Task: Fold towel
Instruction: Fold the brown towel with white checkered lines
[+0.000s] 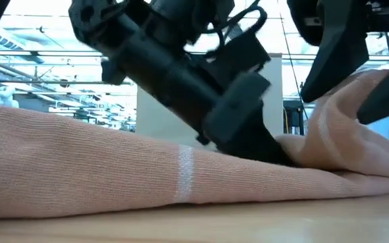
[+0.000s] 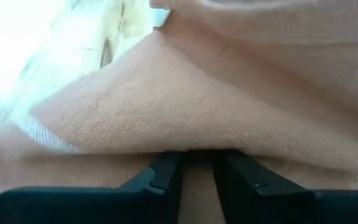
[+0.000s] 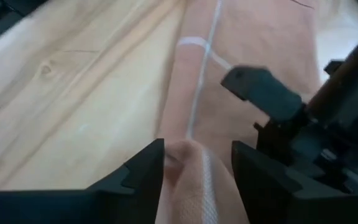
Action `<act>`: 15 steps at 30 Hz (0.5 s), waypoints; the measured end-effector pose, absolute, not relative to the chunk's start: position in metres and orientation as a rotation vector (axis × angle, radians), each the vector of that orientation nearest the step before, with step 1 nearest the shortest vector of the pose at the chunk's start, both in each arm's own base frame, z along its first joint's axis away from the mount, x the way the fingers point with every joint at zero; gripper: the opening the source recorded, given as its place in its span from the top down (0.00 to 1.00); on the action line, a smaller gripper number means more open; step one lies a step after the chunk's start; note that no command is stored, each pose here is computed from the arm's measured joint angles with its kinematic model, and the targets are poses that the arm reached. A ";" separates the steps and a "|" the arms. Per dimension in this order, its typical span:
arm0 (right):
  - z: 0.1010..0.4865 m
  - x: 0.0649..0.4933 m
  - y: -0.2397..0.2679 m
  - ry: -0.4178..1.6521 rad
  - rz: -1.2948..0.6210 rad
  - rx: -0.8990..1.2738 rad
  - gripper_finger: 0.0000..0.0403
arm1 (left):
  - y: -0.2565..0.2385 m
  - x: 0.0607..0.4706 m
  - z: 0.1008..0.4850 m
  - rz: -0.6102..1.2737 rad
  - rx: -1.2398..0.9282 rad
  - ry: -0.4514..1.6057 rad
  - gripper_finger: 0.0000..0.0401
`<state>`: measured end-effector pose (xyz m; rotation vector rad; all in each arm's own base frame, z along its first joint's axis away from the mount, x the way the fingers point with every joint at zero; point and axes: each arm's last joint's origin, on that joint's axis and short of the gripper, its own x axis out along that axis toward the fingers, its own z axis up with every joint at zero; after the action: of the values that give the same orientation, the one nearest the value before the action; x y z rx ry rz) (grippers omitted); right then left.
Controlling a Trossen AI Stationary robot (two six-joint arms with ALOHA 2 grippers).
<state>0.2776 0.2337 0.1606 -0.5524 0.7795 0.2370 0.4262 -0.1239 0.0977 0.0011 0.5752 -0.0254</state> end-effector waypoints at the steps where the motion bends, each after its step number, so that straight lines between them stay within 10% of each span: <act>1: 0.161 0.277 0.234 0.774 0.226 -0.560 0.57 | -0.125 0.425 0.101 -0.027 0.020 0.585 0.77; 15: 0.163 0.264 0.234 0.824 0.172 -0.581 0.60 | -0.146 0.396 0.147 0.012 0.186 0.677 0.77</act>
<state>0.2640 0.2339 0.1630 -0.5807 0.8244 0.1724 0.3962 -0.1460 0.1471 0.1864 0.6771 0.0123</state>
